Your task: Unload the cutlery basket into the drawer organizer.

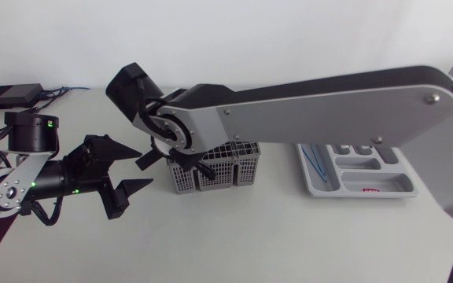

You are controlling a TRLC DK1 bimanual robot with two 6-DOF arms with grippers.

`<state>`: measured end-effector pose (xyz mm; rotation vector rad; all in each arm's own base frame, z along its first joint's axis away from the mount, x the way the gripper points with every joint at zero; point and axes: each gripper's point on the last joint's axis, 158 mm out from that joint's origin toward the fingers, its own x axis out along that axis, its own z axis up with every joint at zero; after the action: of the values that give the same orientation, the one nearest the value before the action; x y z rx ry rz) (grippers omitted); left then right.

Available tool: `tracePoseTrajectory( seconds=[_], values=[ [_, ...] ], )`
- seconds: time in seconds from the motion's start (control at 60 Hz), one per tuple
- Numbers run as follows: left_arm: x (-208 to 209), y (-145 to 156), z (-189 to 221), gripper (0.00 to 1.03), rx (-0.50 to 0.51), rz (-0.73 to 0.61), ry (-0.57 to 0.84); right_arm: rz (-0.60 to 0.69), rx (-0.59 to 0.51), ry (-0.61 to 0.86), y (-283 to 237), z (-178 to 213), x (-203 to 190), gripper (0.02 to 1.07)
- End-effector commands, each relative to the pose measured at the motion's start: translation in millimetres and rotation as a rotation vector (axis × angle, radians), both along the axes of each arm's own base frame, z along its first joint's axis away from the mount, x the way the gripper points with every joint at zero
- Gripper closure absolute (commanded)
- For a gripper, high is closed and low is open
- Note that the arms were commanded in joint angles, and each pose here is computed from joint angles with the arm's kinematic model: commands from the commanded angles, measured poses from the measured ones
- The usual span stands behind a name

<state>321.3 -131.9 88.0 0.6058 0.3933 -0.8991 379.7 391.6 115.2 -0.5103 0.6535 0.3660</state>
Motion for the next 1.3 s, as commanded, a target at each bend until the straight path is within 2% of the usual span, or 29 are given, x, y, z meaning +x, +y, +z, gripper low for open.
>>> tracePoseTrajectory(
  seconds=[0.0,0.6,0.817,1.283],
  values=[
    [-4,0,-7,0.06,0.002,-0.02,0.01,0.015,0.01,-0.012,-3,12,-6,0.99],
    [-1,-3,-1,0.06,-0.006,-0.021,0.001,0.073,0.07,-0.13,-3,62,-10,0.99],
    [1,-4,4,0.06,-0.009,-0.019,0.002,0.094,0.077,-0.169,-3,68,-12,0.99],
    [6,-1,29,0.06,-0.027,-0.016,0.02,0.162,0.12,-0.306,-6,125,-19,0.99]
  ],
)
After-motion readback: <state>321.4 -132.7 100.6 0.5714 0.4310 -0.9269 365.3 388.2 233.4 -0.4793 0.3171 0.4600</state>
